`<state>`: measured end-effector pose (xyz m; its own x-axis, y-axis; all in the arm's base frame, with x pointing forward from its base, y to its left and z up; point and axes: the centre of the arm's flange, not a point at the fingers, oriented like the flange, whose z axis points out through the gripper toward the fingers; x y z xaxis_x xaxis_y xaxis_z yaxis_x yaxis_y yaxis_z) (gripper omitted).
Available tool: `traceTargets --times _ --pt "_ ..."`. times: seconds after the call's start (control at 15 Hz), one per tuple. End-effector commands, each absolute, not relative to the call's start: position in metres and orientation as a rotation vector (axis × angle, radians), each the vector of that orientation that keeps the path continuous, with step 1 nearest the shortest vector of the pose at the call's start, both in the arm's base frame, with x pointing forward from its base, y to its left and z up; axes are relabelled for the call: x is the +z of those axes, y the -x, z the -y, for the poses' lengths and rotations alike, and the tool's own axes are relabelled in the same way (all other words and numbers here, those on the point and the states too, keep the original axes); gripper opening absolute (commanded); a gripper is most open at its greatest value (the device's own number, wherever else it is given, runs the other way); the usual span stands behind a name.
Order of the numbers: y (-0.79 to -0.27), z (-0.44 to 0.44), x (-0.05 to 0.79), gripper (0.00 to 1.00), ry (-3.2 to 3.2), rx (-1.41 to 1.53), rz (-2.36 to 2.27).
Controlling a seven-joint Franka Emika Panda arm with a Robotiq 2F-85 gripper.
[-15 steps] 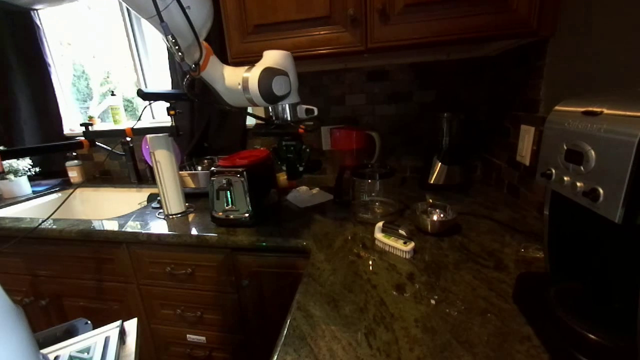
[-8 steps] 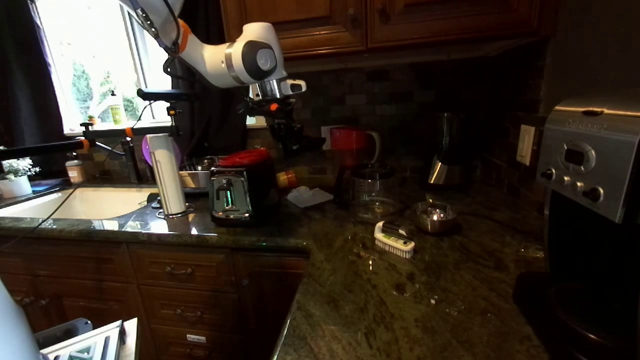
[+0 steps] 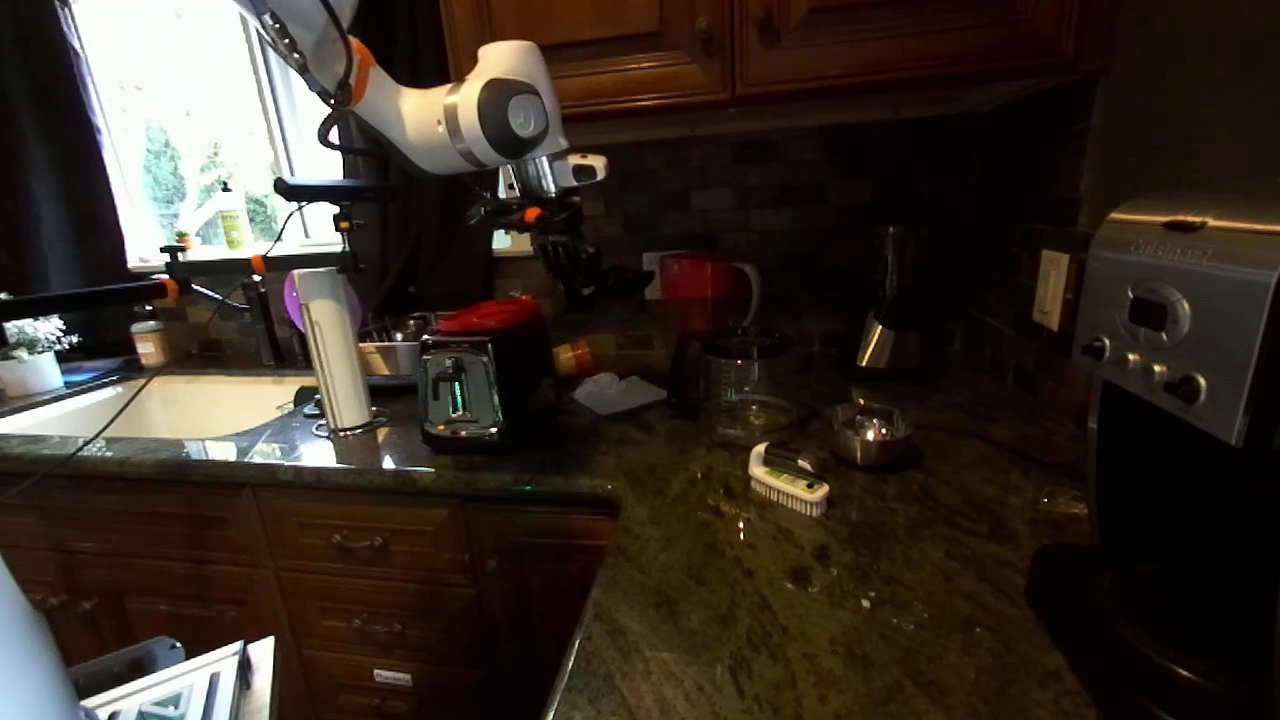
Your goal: Pick up the black lid and put it on the coffee jug
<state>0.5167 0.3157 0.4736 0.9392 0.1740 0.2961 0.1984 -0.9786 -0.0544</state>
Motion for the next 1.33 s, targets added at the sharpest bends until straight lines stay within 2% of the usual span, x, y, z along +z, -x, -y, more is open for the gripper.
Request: traceTargets --times 0.0,0.33,0.87,0.93,1.13,1.2,1.27 --pt "-0.530 -0.326 0.500 0.09 2.968 -0.556 0.013" --pt "-0.535 -0.296 0.527 0.09 2.922 -0.653 -0.374" --pt "-0.528 -0.254 0.517 0.09 2.897 -0.717 -0.995" --pt "-0.544 -0.253 0.521 0.34 2.908 -0.710 -0.850" --pt "-0.542 -0.252 0.520 0.34 2.894 -0.710 -0.944" --pt "-0.544 -0.253 0.518 0.09 2.916 -0.689 -0.869" --pt "-0.549 -0.257 0.517 0.09 2.896 -0.636 -0.866"
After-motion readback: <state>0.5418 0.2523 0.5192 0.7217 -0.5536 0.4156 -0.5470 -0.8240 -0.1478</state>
